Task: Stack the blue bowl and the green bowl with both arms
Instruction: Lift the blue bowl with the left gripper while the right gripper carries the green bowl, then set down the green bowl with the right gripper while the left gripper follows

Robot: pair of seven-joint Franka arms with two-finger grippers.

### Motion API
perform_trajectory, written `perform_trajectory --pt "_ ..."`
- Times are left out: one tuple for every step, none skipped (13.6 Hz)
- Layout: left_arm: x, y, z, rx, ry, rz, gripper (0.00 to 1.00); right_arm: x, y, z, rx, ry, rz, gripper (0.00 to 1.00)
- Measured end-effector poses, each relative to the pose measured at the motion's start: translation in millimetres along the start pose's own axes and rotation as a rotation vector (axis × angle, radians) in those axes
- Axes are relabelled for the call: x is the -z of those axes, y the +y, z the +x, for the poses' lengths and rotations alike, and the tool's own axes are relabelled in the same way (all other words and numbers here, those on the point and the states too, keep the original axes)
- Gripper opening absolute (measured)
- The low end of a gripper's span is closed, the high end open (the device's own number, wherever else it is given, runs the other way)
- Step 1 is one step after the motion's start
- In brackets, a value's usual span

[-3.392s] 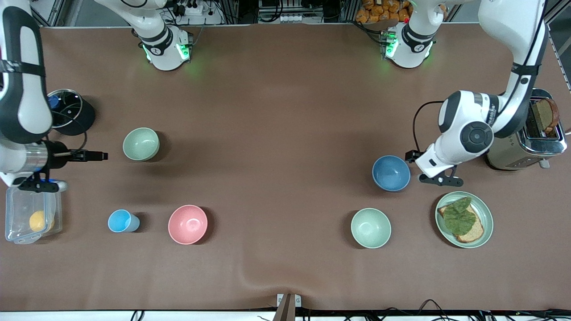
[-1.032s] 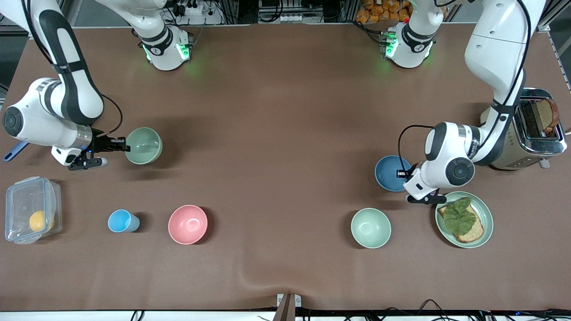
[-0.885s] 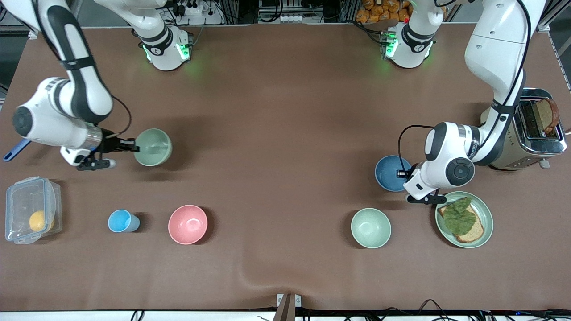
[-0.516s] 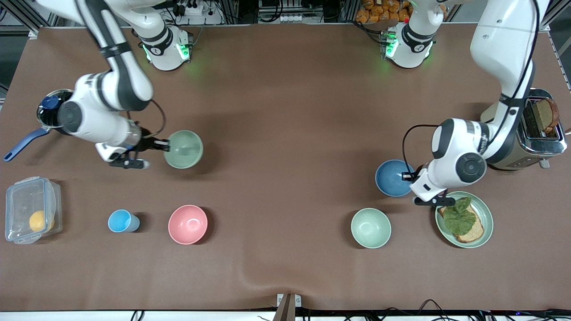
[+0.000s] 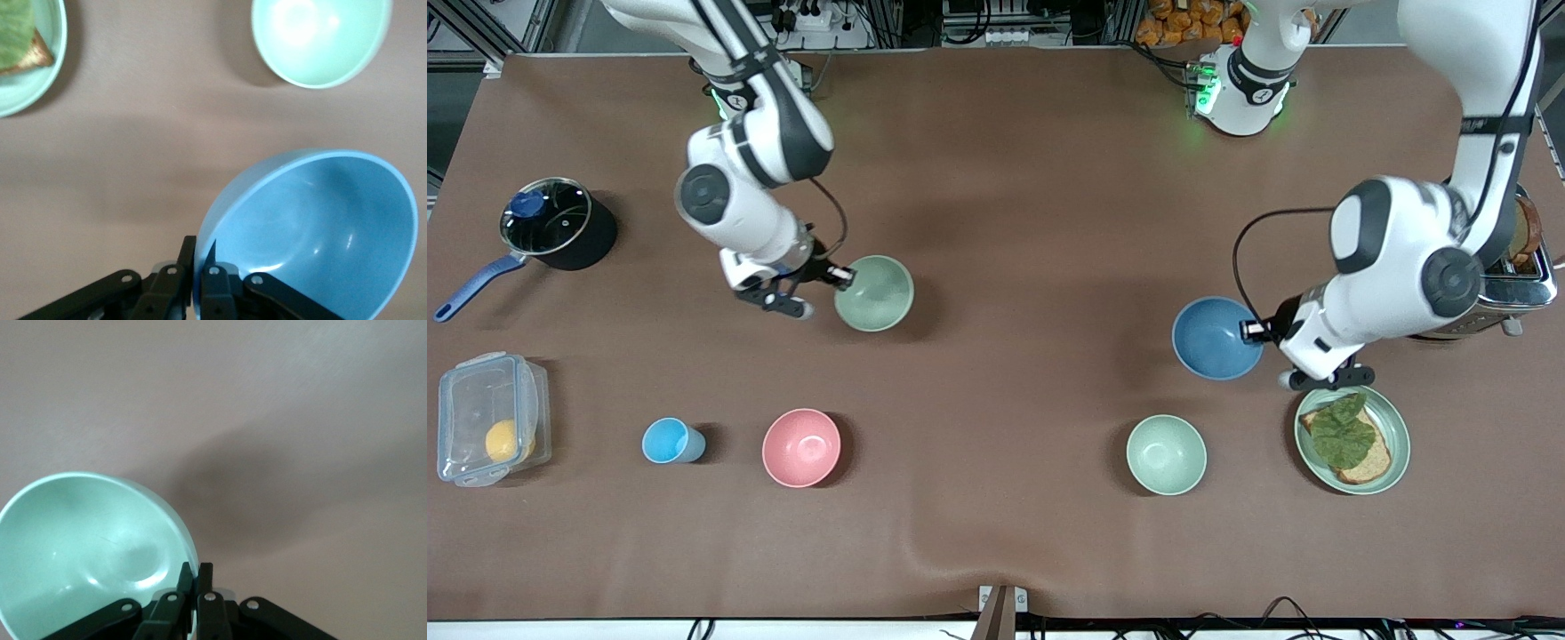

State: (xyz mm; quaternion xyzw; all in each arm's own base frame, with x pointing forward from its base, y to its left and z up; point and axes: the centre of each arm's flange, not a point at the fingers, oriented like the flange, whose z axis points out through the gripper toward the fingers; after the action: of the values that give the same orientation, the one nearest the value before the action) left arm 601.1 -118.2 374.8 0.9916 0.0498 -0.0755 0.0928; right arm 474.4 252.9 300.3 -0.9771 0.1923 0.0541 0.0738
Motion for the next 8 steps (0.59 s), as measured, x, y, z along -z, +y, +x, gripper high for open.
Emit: perform_trajectory --pt "12.2 10.3 -8.0 0.021 0.004 -0.011 0.06 -7.9 -16.9 -17.8 -0.027 0.013 0.006 0.04" --pt "20.2 26.0 -16.4 0.046 0.010 -0.017 0.06 -19.2 -34.3 -36.8 -0.053 0.029 0.016 0.04" --pt "22.8 43.2 -24.3 0.068 0.012 -0.019 0.06 -32.3 -48.6 -53.6 -0.074 0.044 0.027 0.04" --pt "22.2 59.8 -31.9 0.079 0.009 -0.021 0.06 -48.7 -60.7 -69.2 -0.091 0.059 0.036 0.04" --pt "21.4 74.0 -39.4 0.076 0.006 -0.022 0.06 -65.6 -69.3 -80.9 -0.107 0.075 0.047 0.04" --pt "21.4 84.4 -46.1 0.074 0.005 -0.021 0.06 -82.9 -75.3 -90.6 -0.123 0.089 0.056 0.04" --pt "21.7 93.7 -53.1 0.078 0.005 -0.020 0.06 -99.2 -80.0 -100.8 -0.133 0.098 0.060 0.04" --pt "22.0 103.8 -60.4 0.090 0.004 -0.020 0.06 -112.8 -83.2 -109.9 -0.142 0.102 0.058 0.04"
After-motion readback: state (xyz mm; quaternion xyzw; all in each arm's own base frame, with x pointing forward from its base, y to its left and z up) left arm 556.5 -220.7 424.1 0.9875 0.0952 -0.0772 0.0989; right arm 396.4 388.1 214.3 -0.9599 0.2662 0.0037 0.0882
